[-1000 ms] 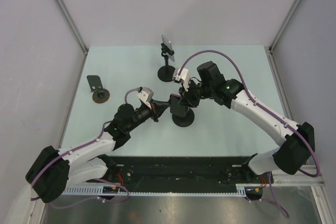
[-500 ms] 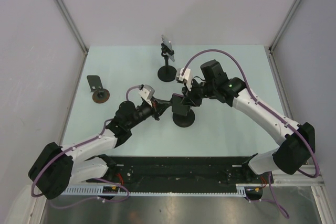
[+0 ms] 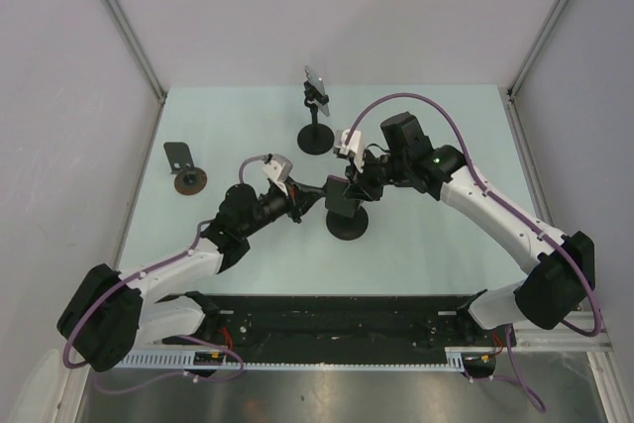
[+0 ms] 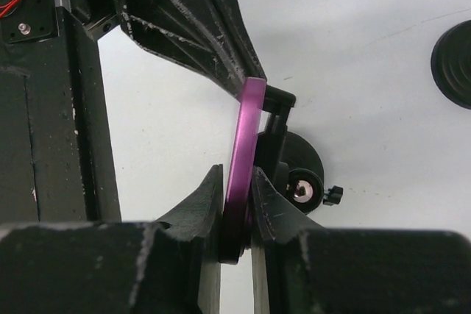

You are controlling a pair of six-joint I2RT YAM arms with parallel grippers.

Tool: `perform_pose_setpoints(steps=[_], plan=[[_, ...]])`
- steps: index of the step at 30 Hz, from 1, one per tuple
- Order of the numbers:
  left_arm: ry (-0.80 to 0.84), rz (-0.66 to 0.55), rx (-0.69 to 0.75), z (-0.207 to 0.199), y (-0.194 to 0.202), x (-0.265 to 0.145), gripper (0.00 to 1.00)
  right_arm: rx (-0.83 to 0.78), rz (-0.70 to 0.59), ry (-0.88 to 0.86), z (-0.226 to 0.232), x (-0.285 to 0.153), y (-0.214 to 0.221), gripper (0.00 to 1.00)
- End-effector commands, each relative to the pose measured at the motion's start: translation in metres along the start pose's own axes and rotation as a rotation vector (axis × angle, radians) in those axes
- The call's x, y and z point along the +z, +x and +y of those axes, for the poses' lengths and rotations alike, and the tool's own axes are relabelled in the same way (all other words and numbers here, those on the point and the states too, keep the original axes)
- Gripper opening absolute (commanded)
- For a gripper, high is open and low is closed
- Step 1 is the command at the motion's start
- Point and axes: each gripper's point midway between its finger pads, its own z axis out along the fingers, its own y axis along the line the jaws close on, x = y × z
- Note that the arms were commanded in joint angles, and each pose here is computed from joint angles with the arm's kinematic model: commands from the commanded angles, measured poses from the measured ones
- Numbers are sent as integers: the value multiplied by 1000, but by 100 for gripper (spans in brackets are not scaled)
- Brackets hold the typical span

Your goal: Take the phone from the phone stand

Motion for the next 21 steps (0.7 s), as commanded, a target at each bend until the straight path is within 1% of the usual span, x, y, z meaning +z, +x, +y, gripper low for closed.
perform_pose_setpoints(steps=[1, 6, 8, 11, 13, 14, 15, 17, 18, 19, 20, 21], plan=[[-470, 36, 3, 110, 8, -18, 0, 165, 43, -363, 101, -35, 9, 0], [-462, 79, -6, 112, 14, -14, 0, 160, 33, -399, 110, -37, 6, 0], [-459, 92, -8, 111, 16, -15, 0, 161, 40, -379, 106, -36, 7, 0], [-409, 75, -11, 100, 8, -13, 0, 159, 36, -360, 103, -34, 5, 0], [-385, 36, -1, 92, -7, -16, 5, 153, 27, -352, 103, -33, 2, 0], [-366, 21, 5, 87, -13, -17, 9, 152, 14, -342, 101, -32, -2, 0], [-354, 7, 18, 84, -19, -19, 19, 155, 11, -335, 100, -32, -3, 0], [-308, -40, 43, 70, -38, -24, 33, 156, -4, -316, 96, -30, -8, 0], [-291, -51, 60, 65, -44, -26, 45, 151, -15, -309, 95, -31, -12, 0], [-276, -65, 67, 61, -51, -28, 51, 150, -18, -294, 93, -31, -14, 0], [-256, -90, 81, 53, -63, -33, 60, 142, -34, -282, 90, -32, -20, 0], [-220, -101, 100, 44, -71, -35, 65, 141, -45, -273, 89, -34, -26, 0]])
